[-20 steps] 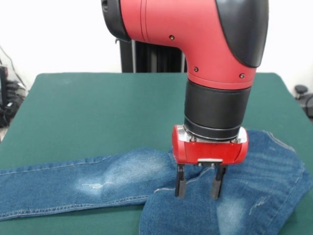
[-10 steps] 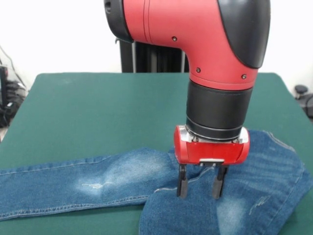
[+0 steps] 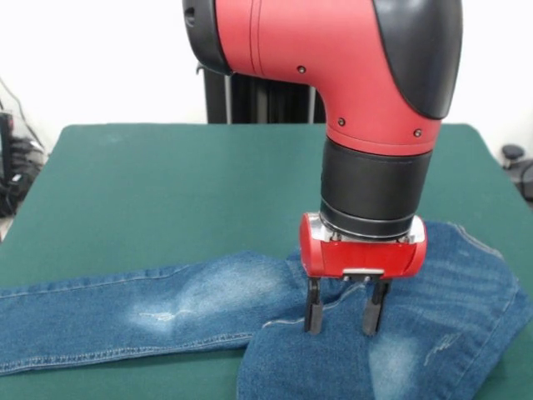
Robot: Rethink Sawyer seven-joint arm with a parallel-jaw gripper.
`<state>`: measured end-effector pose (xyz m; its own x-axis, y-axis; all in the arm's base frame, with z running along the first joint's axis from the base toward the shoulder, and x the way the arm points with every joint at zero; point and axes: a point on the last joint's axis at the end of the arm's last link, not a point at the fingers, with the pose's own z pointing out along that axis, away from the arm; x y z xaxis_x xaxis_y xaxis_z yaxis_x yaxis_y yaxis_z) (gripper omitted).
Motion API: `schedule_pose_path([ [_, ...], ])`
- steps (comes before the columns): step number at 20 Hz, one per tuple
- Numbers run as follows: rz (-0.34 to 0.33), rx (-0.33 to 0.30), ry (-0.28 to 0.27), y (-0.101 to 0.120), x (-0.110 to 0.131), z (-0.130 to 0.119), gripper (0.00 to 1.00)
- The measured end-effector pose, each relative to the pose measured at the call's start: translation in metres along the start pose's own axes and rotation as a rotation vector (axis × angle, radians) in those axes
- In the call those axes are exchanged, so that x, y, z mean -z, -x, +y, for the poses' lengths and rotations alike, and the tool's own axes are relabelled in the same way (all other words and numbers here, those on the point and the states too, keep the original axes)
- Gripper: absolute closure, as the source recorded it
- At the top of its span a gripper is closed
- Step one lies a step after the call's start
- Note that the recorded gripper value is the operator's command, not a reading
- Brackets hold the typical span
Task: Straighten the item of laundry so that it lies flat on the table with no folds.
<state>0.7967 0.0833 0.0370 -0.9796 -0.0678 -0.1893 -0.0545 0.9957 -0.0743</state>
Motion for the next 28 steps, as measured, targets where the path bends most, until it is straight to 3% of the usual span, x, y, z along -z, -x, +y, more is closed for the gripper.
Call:
schedule_pose_path([
  [28, 0.020, 0.006, 0.006, -0.010, -0.004, 0.011, 0.00],
])
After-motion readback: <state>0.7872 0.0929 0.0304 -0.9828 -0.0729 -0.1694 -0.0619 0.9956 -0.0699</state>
